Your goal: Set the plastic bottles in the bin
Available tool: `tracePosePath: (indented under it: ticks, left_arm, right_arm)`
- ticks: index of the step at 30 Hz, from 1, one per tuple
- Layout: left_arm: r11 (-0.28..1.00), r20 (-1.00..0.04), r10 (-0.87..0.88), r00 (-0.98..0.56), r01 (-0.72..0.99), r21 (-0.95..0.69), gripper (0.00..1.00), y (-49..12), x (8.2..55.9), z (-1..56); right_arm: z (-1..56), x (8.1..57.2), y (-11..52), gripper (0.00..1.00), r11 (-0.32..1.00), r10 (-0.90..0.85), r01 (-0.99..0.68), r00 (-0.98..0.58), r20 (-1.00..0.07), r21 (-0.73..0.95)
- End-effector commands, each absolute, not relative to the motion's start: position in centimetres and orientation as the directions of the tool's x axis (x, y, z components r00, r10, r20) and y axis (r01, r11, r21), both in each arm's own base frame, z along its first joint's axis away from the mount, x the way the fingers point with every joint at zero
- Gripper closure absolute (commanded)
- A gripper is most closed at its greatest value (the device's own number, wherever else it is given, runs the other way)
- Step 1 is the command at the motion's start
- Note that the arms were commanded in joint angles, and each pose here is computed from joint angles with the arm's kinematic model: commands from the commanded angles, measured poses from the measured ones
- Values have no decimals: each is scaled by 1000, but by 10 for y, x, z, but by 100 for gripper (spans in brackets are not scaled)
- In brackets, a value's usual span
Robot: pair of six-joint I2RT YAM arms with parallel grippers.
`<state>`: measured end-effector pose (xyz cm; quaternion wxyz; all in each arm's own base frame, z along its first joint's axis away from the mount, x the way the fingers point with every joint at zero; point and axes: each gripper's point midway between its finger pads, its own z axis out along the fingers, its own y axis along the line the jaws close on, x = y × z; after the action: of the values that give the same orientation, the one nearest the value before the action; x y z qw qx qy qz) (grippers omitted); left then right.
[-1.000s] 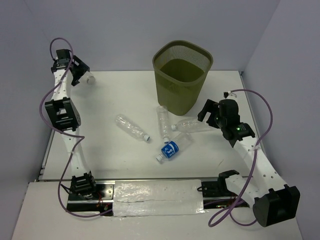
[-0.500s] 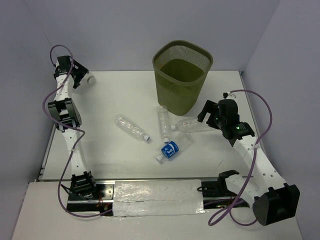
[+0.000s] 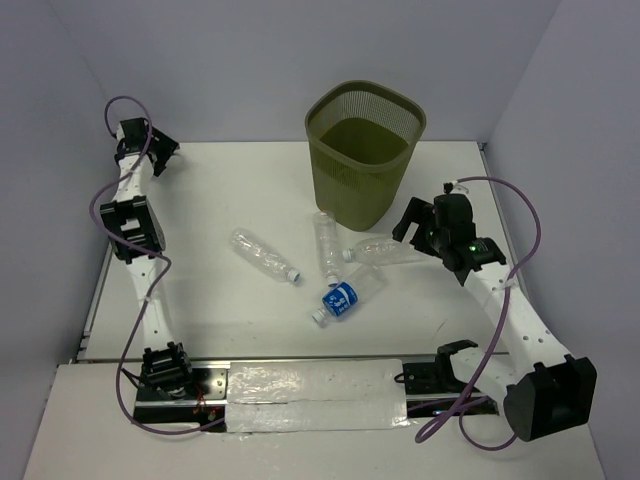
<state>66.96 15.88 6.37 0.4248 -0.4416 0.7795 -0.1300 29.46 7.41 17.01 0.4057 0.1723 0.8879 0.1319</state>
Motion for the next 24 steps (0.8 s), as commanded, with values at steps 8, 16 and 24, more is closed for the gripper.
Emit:
tracePosePath:
  ticks: [8, 16, 24]
  left_arm:
    - [716, -716, -660, -226, -475, -511, 38, 124, 633, 200]
    - [916, -843, -391, -368, -69, -395, 39, -16, 555, 346]
    - [809, -883, -241, -402, 419, -412, 37, -199, 471, 426]
  right_arm:
    - [196, 298, 88, 0, 889, 439, 164, -572, -692, 428]
    - [214, 283, 80, 0, 900, 421, 140, -524, -740, 413]
    - [219, 258, 64, 0, 910, 407, 146, -484, -774, 388]
